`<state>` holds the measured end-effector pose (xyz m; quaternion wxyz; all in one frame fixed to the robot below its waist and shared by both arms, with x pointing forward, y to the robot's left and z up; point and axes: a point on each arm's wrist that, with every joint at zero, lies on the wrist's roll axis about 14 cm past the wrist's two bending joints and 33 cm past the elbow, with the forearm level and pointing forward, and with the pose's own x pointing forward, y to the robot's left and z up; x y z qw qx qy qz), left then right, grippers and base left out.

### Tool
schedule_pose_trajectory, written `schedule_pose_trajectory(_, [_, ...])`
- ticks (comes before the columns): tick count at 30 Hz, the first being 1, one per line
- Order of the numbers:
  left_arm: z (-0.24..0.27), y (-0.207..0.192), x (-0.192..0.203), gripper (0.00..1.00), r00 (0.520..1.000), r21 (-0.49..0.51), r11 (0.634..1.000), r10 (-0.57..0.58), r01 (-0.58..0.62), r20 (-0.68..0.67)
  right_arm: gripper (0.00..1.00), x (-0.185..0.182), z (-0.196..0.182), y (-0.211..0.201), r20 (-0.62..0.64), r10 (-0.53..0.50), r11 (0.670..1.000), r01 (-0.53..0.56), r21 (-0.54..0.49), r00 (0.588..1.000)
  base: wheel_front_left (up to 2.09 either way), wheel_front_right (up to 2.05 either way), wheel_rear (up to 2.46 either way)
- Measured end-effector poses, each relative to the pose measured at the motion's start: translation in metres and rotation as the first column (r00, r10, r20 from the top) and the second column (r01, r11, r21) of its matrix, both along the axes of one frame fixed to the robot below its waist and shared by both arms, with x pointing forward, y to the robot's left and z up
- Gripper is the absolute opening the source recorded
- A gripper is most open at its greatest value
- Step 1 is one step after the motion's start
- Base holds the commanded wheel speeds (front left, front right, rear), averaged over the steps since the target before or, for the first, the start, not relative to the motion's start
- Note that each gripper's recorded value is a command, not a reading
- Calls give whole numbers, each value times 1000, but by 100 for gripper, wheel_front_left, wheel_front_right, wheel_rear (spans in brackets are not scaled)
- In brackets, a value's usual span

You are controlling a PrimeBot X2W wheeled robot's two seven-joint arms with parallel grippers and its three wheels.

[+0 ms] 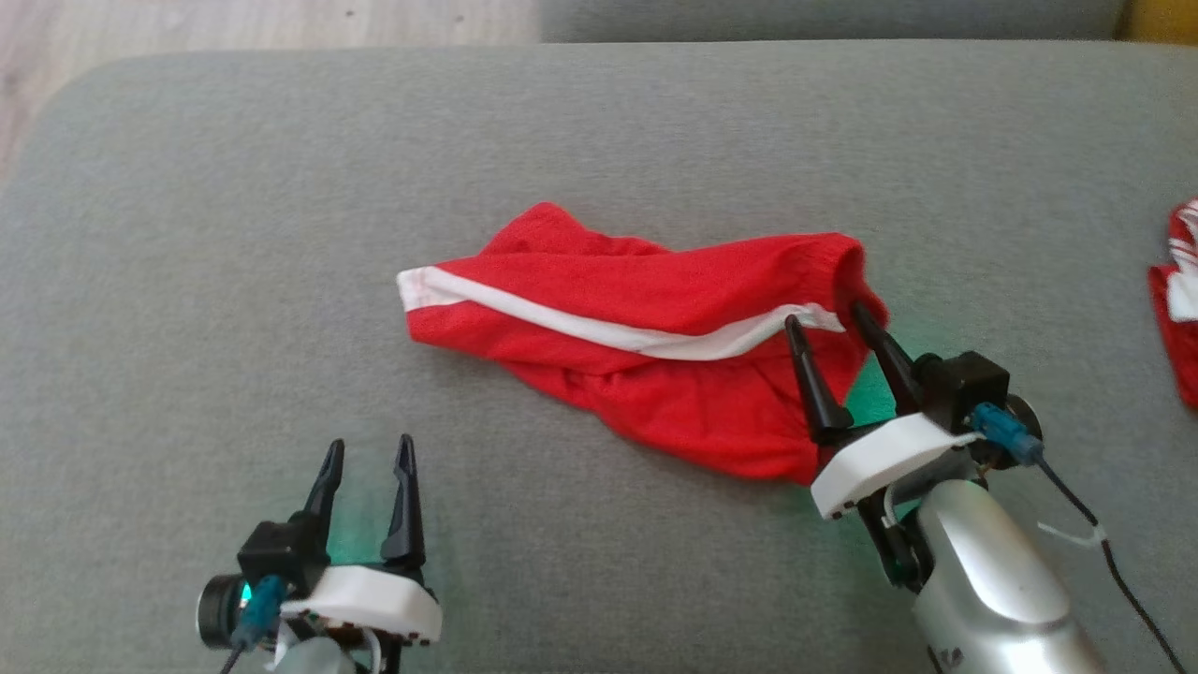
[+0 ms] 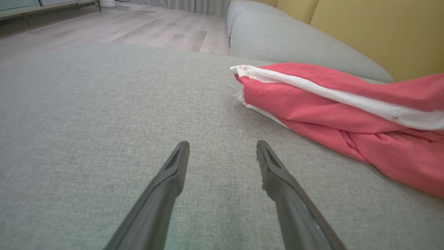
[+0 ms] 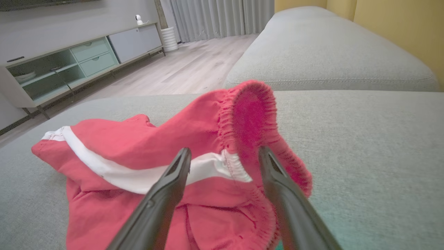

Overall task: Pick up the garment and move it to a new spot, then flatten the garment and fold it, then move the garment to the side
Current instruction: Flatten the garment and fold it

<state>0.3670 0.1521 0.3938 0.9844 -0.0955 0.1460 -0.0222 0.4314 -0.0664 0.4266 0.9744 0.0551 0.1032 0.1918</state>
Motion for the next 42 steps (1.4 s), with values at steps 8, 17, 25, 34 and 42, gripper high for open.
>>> schedule_pose_trajectory(8, [1, 4, -9, 100, 1000, -2, 1000, 24, -24, -3, 0, 3, -13, 12, -37, 39, 999, -40, -25, 999, 0, 0, 0])
schedule_pose_trajectory(17, [3, -7, -13, 100, 1000, -16, 1000, 1, -1, 3, 0, 4, 33, 4, 24, -51, 978, 45, 204, 998, 0, 0, 0])
schedule_pose_trajectory(25, [7, -30, -19, 100, 998, -37, 997, -65, 66, 15, 0, -28, 35, -47, -142, -134, 902, 180, 392, 981, 0, 0, 0])
schedule_pose_trajectory(34, [4, -27, -30, 100, 999, -42, 998, -53, 53, 3, 100, -75, -36, -99, -286, -229, 943, 285, 173, 930, 0, 0, 0])
schedule_pose_trajectory(42, [10, -15, -31, 100, 1000, 10, 1000, -13, 13, 26, 100, -34, 25, -104, 59, -241, 971, 241, 7, 969, 0, 0, 0])
